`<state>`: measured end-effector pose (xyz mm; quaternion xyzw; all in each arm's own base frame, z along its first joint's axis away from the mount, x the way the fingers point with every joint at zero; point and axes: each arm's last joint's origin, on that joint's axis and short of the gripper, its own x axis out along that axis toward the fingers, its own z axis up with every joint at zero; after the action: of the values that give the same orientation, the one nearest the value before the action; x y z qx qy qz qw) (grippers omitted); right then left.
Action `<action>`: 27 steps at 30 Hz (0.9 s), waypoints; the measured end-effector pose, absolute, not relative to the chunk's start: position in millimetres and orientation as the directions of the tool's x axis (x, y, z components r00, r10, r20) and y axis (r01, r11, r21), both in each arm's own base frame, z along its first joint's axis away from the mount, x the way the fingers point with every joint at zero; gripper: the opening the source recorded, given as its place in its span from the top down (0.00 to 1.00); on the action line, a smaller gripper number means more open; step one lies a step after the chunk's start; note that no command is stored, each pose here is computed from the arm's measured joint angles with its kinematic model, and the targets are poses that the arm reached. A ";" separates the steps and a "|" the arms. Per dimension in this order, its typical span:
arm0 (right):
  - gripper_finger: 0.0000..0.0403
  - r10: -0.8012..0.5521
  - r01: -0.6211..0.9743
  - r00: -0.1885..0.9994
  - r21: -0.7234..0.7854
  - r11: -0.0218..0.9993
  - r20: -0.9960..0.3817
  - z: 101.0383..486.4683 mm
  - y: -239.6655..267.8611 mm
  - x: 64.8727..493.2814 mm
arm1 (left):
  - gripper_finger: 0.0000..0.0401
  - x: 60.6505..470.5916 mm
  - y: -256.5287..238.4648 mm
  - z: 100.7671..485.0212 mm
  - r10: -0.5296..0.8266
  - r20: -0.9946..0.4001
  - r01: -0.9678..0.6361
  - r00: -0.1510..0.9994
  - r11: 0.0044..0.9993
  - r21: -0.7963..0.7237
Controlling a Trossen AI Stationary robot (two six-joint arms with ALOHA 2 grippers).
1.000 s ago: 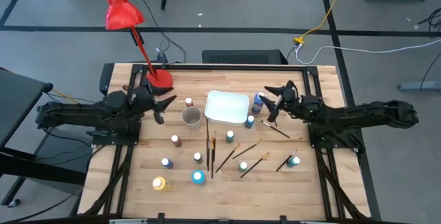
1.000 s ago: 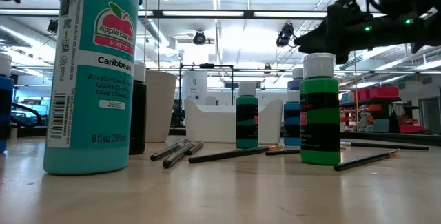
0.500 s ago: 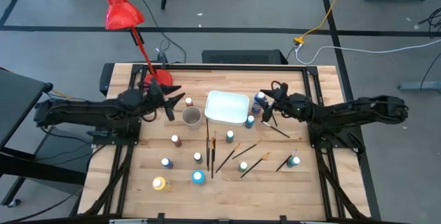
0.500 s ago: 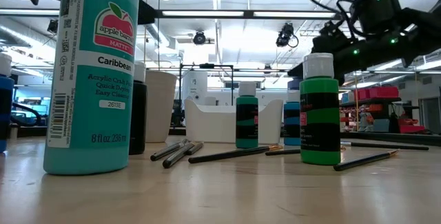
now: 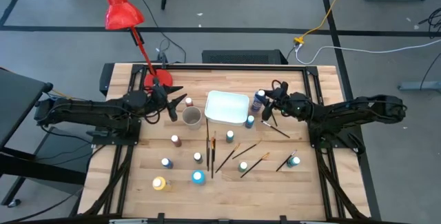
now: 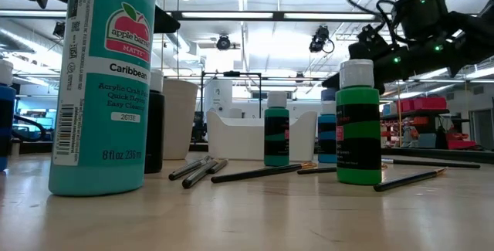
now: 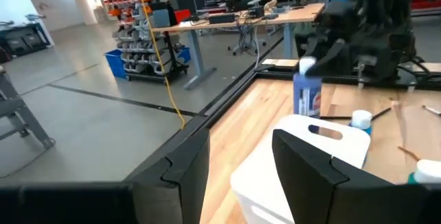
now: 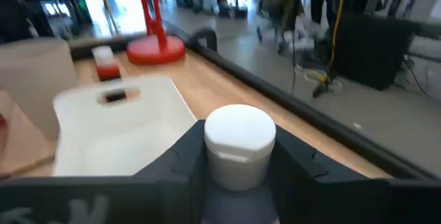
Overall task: Pick & Place Paint Supplies
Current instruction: Put the purple paint bottle into the white bin
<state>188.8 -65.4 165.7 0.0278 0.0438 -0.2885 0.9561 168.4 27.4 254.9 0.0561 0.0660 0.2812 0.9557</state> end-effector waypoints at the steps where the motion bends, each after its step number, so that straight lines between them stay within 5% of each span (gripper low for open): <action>1: 0.72 -0.537 0.539 0.842 0.037 0.841 -0.044 172.2 -65.3 190.1 | 0.58 168.3 27.5 255.0 0.548 -0.094 -0.531 0.831 0.833 0.156; 8: 0.72 -0.404 0.414 0.886 0.004 0.910 0.227 231.5 -67.9 214.1 | 0.58 168.4 28.3 264.2 0.573 -0.007 -0.554 0.819 0.795 0.245; 17: 0.72 -0.355 0.356 0.935 -0.082 0.931 0.026 278.8 -84.3 275.6 | 0.58 168.3 28.4 266.9 0.578 0.018 -0.562 0.816 0.787 0.254; 22: 0.71 -0.323 0.315 0.941 -0.082 0.945 -0.103 256.6 -94.6 317.4 | 0.58 168.7 28.6 266.5 0.581 0.016 -0.565 0.814 0.784 0.256; 27: 0.70 -0.456 0.447 0.867 -0.089 0.890 -0.200 223.3 -108.2 335.8 | 0.58 168.7 28.5 266.1 0.581 0.012 -0.567 0.814 0.790 0.235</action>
<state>335.8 -108.2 223.3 -0.0201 0.1085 -0.2336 0.9660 168.7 28.5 266.1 0.1146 0.0303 0.3034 0.9455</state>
